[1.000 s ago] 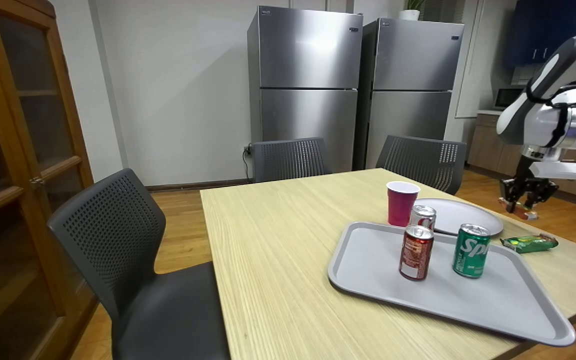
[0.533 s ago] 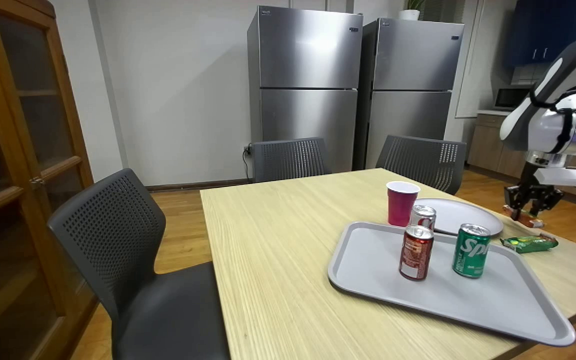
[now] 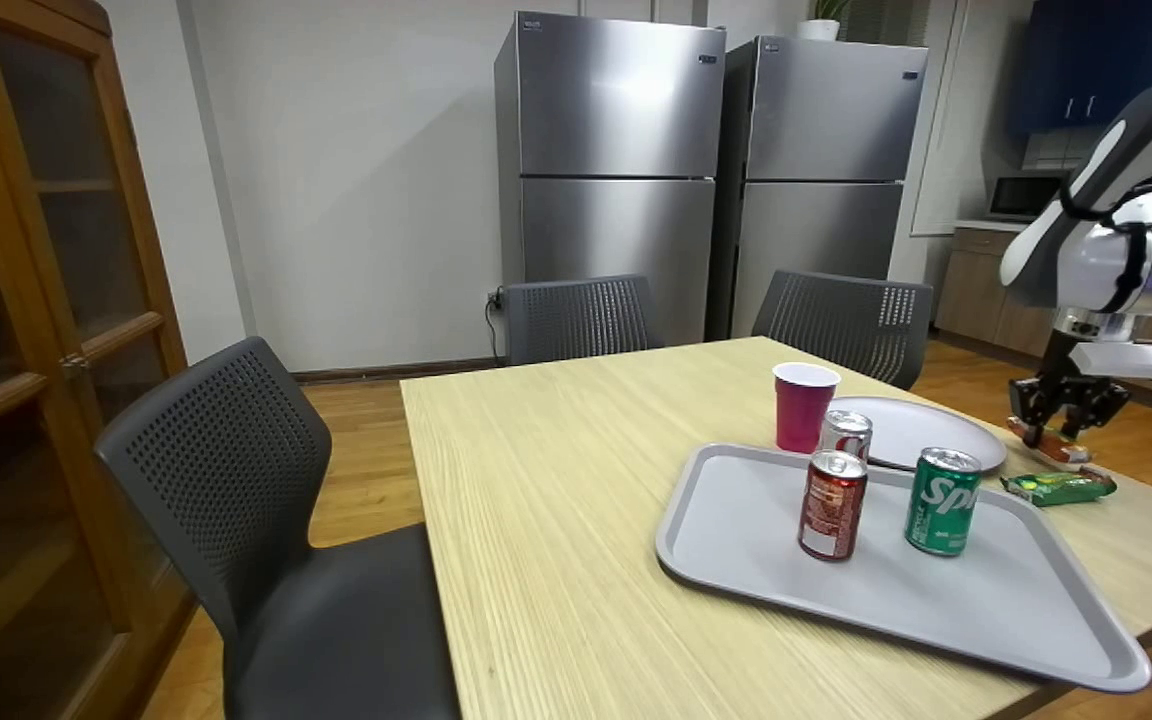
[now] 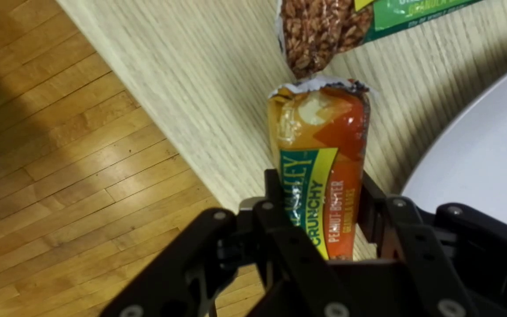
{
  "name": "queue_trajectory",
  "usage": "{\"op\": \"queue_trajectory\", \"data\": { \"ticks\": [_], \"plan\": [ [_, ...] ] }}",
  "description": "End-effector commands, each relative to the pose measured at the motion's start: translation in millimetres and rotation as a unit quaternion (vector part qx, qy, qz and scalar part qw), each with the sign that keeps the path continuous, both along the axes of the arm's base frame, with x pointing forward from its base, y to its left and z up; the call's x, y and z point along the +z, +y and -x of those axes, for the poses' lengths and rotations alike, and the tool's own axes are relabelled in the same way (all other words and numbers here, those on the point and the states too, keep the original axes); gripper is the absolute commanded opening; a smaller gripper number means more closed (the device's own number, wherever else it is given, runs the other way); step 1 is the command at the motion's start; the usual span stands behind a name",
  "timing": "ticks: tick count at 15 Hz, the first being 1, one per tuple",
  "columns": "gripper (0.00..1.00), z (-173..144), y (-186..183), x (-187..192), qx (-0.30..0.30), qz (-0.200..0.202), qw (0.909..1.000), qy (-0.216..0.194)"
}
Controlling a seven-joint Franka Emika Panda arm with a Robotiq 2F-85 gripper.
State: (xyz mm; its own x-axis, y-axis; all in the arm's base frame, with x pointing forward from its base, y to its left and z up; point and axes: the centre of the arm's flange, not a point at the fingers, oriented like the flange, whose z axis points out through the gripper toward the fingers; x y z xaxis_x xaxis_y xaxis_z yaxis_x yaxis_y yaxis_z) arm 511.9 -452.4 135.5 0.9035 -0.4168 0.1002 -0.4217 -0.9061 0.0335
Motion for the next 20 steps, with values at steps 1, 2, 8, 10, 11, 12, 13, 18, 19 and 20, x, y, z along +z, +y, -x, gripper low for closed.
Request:
{"op": "queue_trajectory", "data": {
  "ticks": [1,2,8,10,11,12,13,18,19,20],
  "plan": [
    [0.61,8,7,16,-0.001,0.005,1.0,-0.004],
    [0.68,9,6,20,0.004,0.0,1.0,-0.003],
    [1.0,6,9,35,0.006,0.001,0.9998,-0.017],
    [1.0,5,10,42,0.006,0.001,0.9997,-0.022],
    [1.0,3,12,45,0.005,0.0,0.9997,-0.024],
    [1.0,2,14,48,0.005,-0.001,0.9997,-0.026],
    [1.0,1,17,51,0.007,-0.002,0.9996,-0.027],
    [1.0,5,37,67,0.028,-0.014,0.9989,-0.036],
    [1.0,6,42,70,0.033,-0.016,0.9986,-0.038],
    [1.0,7,46,73,0.037,-0.017,0.9985,-0.036]
  ]
}}
